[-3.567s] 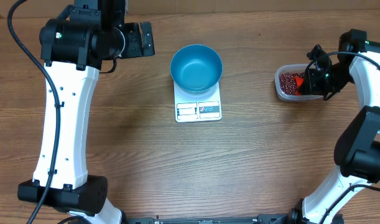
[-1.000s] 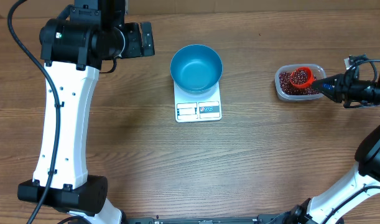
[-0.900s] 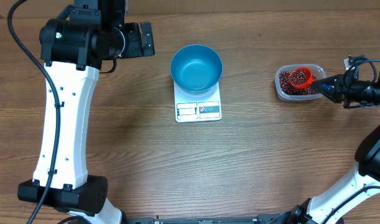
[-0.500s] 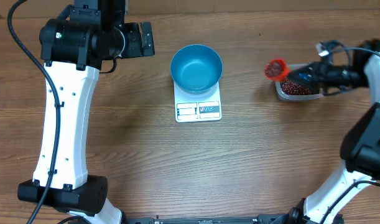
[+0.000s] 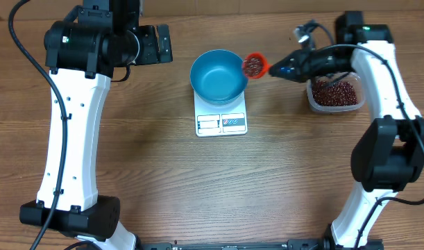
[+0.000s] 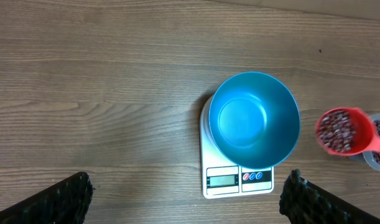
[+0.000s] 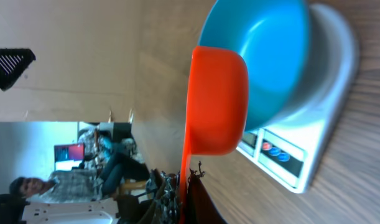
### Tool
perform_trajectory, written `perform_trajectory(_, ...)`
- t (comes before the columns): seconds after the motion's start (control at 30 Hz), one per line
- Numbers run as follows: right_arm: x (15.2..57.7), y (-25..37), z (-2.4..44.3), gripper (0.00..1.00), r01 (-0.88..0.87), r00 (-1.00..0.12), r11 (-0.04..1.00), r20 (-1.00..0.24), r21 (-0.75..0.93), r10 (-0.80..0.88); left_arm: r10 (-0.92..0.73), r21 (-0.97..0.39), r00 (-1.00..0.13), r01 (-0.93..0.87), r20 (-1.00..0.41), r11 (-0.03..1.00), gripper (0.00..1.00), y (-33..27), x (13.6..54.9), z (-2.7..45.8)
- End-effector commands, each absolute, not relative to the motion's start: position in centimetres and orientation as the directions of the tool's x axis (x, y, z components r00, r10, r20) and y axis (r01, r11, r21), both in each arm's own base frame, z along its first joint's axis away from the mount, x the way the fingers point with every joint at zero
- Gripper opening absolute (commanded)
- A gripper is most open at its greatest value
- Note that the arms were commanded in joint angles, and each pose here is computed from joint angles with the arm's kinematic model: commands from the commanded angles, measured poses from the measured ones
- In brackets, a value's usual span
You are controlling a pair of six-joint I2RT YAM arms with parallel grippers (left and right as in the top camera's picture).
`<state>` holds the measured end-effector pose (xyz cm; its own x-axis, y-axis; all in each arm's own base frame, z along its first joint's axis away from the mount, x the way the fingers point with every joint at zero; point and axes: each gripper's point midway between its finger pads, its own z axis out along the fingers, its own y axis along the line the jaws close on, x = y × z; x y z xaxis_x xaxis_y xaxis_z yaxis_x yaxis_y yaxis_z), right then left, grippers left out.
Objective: Scoop item into bowl and weigh 150g on scale
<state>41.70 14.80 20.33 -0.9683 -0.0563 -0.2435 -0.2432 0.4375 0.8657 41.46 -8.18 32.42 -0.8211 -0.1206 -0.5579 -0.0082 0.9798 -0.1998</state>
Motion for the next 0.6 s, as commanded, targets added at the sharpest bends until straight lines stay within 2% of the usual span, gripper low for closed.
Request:
perform_trajectory(0.0,41.9,16.0,21.3,0.04,-0.228,-0.973,0.411,-0.226,0.883,-0.053,-0.111,-0.205,-0.810,0.011,-0.575,0.979,1.00,-8.3,41.2,33.2)
perform_trajectory(0.27,41.2,17.5,22.3,0.04,-0.227,-0.974,0.350,-0.217,0.909,-0.070,-0.111,-0.205,-0.810,0.012,-0.575,0.979,1.00,-8.3,41.2,33.2)
perform_trajectory(0.57,40.2,15.8,24.8,0.04,-0.266,-0.963,0.349,-0.267,0.899,-0.048,-0.111,-0.205,-0.810,0.011,-0.575,0.979,0.99,-8.3,41.2,33.2)
